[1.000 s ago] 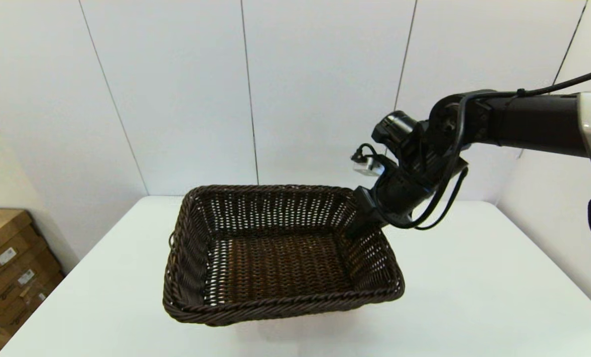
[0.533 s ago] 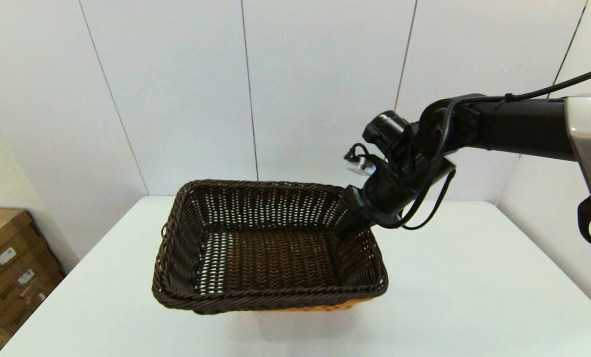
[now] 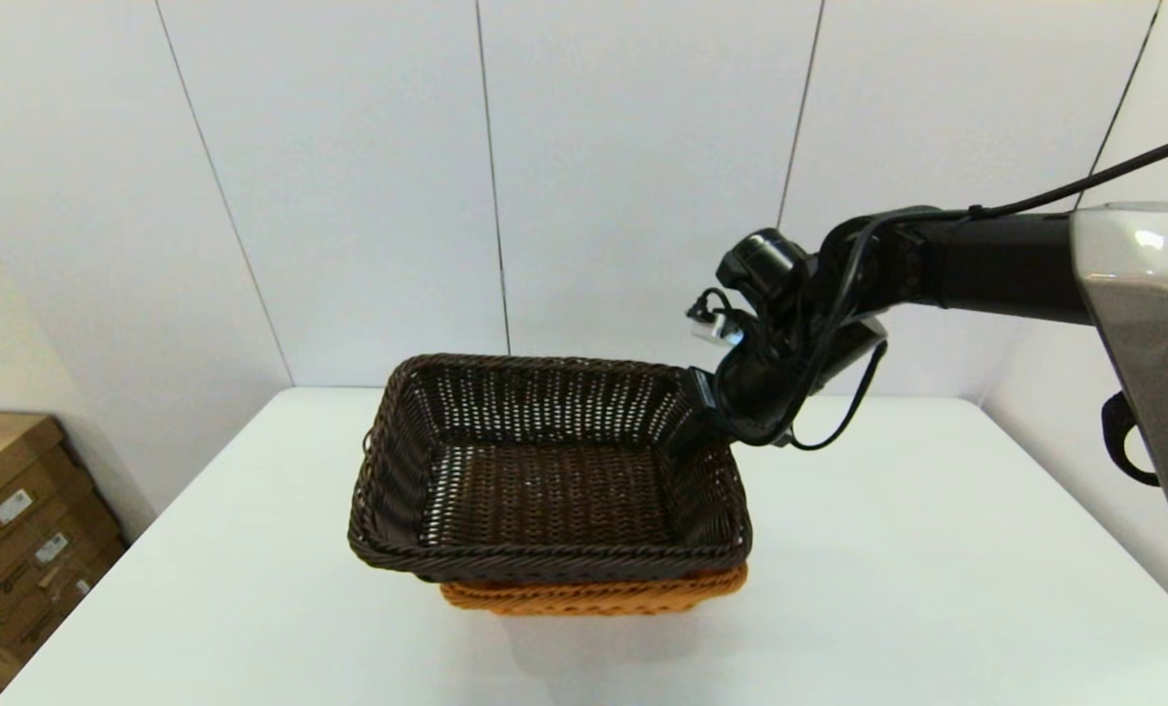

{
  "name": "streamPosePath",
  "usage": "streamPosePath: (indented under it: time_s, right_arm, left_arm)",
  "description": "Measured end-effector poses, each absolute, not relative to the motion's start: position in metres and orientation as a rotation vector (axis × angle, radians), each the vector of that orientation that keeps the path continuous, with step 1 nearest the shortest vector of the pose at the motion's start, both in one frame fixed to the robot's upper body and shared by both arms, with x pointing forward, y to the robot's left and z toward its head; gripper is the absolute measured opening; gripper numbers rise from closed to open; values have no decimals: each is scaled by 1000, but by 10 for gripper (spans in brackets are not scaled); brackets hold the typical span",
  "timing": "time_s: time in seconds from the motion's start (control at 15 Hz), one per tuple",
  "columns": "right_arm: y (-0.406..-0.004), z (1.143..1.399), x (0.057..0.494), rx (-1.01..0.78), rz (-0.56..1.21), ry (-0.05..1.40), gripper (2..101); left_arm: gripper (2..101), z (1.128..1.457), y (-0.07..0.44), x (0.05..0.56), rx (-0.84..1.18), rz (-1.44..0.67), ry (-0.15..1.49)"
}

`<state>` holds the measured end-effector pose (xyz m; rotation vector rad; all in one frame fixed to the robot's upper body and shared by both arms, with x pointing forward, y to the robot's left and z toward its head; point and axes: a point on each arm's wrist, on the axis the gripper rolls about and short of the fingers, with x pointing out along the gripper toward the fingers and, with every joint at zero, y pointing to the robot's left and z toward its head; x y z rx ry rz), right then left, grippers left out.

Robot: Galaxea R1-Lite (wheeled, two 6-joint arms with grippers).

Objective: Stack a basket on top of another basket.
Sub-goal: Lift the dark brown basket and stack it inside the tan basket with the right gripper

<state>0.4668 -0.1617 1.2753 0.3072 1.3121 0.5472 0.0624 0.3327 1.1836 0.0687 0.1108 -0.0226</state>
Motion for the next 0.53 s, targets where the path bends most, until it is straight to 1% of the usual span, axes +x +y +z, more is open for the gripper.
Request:
streamPosePath:
  time_s: [0.53]
  right_arm:
    - [-171, 1261, 482, 315, 530, 1298, 155]
  left_arm:
    - [978, 1184, 333, 62, 68, -23, 111]
